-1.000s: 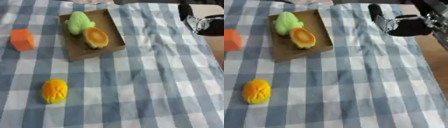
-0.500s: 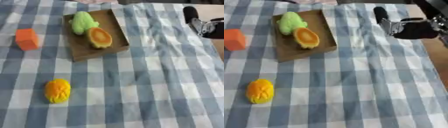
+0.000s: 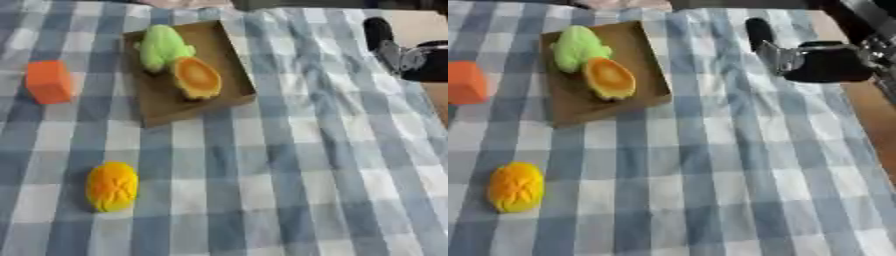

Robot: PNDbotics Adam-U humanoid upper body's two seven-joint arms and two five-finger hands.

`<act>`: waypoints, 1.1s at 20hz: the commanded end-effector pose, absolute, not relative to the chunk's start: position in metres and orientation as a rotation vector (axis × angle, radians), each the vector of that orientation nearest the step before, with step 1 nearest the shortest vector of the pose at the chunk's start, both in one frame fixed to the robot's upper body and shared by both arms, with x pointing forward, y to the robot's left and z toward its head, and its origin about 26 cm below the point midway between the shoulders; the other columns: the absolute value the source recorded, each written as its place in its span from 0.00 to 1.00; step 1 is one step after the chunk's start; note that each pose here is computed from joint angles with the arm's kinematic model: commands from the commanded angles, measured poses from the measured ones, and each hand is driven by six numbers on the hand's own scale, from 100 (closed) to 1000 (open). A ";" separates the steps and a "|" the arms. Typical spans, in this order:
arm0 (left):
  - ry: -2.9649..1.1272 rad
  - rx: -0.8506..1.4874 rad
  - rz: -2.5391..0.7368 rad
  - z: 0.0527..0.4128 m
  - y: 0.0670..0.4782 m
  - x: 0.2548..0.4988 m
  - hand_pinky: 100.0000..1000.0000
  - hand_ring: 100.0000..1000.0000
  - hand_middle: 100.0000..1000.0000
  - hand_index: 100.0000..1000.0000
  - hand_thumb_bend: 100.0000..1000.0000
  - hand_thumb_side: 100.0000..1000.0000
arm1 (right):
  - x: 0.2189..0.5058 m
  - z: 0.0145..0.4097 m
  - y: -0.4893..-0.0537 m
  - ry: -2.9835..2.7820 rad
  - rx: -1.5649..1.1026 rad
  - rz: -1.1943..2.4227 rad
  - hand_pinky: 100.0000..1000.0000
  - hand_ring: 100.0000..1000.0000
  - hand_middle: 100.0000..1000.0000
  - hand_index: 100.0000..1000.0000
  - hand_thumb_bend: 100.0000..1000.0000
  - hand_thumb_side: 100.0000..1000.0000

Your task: Pick up objects on the table and place them in the box.

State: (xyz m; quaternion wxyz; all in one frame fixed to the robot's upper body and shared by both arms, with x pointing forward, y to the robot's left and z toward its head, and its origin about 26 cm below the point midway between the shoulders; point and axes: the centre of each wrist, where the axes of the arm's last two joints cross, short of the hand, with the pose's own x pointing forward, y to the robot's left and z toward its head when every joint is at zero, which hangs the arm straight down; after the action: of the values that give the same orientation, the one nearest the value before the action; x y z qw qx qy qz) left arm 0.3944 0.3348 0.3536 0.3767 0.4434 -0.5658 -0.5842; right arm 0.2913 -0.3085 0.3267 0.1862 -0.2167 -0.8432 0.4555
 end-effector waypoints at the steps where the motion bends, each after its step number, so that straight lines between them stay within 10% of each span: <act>1: -1.427 1.120 -1.513 0.362 0.336 0.395 1.00 0.93 0.87 0.94 0.38 0.11 | 0.286 0.337 -0.308 -2.395 -0.640 1.294 0.80 0.79 0.76 0.87 0.00 0.16; 5: -1.404 0.965 -1.584 0.364 0.331 0.395 1.00 0.93 0.88 0.94 0.44 0.22 | 0.287 0.336 -0.308 -2.388 -0.647 1.293 0.80 0.79 0.76 0.87 0.00 0.15; 22: -1.390 1.011 -1.548 0.372 0.319 0.414 1.00 0.94 0.88 0.94 0.32 0.11 | 0.288 0.338 -0.303 -2.395 -0.648 1.274 0.80 0.78 0.75 0.86 0.00 0.19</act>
State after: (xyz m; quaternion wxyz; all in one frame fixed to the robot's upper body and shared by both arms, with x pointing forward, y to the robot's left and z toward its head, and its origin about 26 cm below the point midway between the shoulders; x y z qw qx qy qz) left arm 0.4177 0.3144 0.3579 0.4096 0.3817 -0.5445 -0.6245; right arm 0.2929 -0.3026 0.3284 0.1894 -0.2166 -0.8466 0.4478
